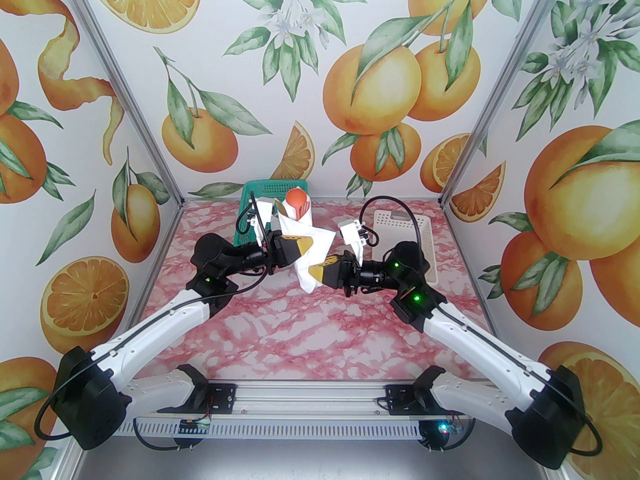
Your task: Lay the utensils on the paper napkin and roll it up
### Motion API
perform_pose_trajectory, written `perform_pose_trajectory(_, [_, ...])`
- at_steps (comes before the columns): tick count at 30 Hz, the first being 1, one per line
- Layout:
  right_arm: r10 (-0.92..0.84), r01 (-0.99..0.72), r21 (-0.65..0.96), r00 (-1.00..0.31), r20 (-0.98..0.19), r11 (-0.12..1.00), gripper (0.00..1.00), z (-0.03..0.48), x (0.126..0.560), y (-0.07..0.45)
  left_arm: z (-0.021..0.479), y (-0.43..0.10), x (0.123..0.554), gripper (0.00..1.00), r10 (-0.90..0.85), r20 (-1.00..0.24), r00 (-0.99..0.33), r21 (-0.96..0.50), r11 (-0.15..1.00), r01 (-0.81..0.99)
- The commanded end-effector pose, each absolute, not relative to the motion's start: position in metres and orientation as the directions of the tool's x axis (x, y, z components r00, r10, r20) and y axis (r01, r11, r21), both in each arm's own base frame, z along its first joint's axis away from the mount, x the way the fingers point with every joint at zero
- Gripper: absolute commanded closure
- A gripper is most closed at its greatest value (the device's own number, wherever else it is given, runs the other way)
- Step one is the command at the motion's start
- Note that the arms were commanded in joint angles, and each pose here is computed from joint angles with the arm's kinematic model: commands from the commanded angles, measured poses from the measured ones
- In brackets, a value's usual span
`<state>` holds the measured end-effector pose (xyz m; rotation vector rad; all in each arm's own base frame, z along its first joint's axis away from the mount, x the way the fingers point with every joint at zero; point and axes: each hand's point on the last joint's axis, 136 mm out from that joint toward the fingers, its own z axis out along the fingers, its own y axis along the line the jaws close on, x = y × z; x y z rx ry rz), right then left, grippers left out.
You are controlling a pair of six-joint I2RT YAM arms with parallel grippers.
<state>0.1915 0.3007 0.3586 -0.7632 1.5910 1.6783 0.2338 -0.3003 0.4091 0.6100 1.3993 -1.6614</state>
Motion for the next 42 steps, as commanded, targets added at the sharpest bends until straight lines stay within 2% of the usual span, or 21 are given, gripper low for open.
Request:
perform_pose_trajectory(1, [0.106,-0.824,0.566,-0.565,-0.818,-0.028,1.00,0.364,0.187,0.297,0.428,-0.295,0.233,0.66,-0.311,-0.817,-0.485,-0.507,-0.012,0.862])
perform_pose_trajectory(3, [0.116,-0.830,0.557,-0.556,-0.823,-0.026,1.00,0.367,0.187,0.296,0.431,-0.290,0.234,0.53,-0.319,-0.820,-0.474,-0.501,0.001,0.866])
perform_pose_trajectory(6, [0.121,-0.847,0.531,-0.531,-0.839,-0.035,1.00,0.374,0.185,0.296,0.437,-0.285,0.231,0.44,-0.322,-0.828,-0.458,-0.484,-0.001,0.875])
perform_pose_trajectory(14, [0.119,-0.876,0.479,-0.482,-0.868,-0.056,1.00,0.386,0.185,0.299,0.442,-0.281,0.227,0.36,-0.336,-0.829,-0.447,-0.473,-0.002,0.881])
perform_pose_trajectory(21, [0.131,-0.893,0.445,-0.450,-0.883,-0.068,1.00,0.395,0.182,0.298,0.446,-0.279,0.223,0.34,-0.353,-0.830,-0.432,-0.452,-0.030,0.892])
perform_pose_trajectory(37, [0.108,-0.860,0.509,-0.510,-0.853,-0.039,1.00,0.364,0.187,0.299,0.454,-0.277,0.219,0.64,-0.366,-0.842,-0.396,-0.414,-0.031,0.910])
perform_pose_trajectory(42, [0.093,-0.848,0.528,-0.529,-0.844,-0.032,1.00,0.357,0.186,0.299,0.451,-0.279,0.222,0.79,-0.360,-0.844,-0.397,-0.420,-0.016,0.907])
